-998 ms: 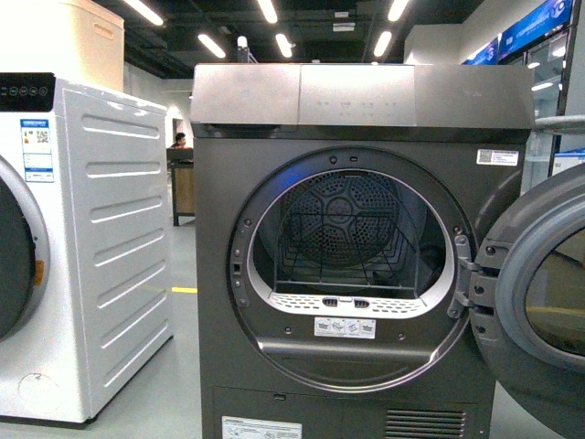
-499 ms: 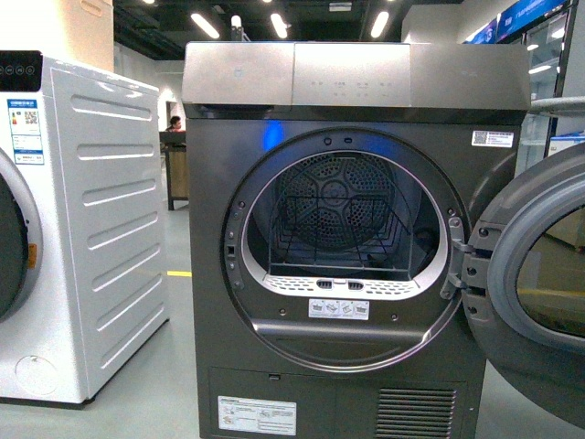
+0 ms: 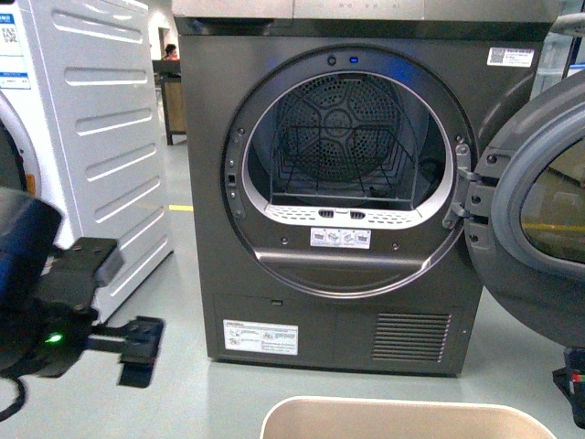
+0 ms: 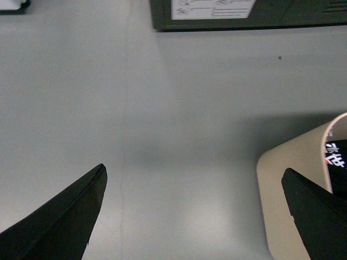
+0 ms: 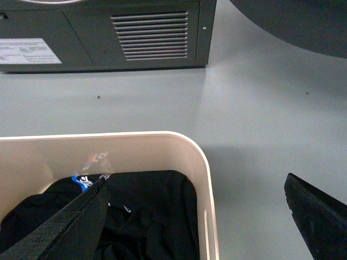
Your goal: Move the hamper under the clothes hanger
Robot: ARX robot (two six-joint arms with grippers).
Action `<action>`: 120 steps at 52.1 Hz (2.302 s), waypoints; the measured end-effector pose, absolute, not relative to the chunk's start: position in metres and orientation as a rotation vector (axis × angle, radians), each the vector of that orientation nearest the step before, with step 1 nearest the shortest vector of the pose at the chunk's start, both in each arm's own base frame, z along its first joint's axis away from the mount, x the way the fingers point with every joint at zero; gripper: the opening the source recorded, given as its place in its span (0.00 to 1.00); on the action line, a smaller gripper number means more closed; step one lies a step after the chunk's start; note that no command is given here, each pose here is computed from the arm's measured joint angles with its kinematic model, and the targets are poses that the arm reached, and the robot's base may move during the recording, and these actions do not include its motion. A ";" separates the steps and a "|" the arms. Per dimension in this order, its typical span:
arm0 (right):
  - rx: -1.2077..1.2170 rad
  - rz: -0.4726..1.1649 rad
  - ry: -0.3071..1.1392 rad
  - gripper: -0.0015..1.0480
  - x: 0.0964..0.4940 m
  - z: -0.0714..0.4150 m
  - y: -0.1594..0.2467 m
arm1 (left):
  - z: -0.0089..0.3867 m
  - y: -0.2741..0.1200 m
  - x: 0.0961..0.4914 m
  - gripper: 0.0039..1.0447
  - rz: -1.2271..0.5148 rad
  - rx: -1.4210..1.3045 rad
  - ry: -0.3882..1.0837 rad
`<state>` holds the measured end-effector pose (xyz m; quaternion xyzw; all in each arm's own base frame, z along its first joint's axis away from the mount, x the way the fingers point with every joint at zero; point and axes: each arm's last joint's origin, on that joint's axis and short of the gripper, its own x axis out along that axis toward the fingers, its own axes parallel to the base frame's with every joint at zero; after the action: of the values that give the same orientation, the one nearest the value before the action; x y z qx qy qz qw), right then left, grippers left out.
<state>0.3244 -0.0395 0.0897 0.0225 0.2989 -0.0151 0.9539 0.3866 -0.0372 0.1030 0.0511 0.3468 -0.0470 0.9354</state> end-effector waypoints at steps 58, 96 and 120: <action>-0.103 -0.075 0.780 0.92 0.364 0.000 -0.050 | 0.000 -0.216 0.395 0.94 -0.086 0.036 1.029; -0.131 -0.090 0.859 0.92 0.364 -0.034 -0.050 | -0.010 -0.218 0.392 0.94 -0.079 0.062 1.064; -0.132 -0.076 0.887 0.86 0.364 -0.044 -0.046 | -0.021 -0.223 0.387 0.90 -0.060 0.118 1.123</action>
<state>0.3636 -0.0455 -0.0440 -0.0640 0.4288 -0.0365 0.9004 0.3867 -0.2228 -0.0213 0.0558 0.5321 -0.0284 0.8444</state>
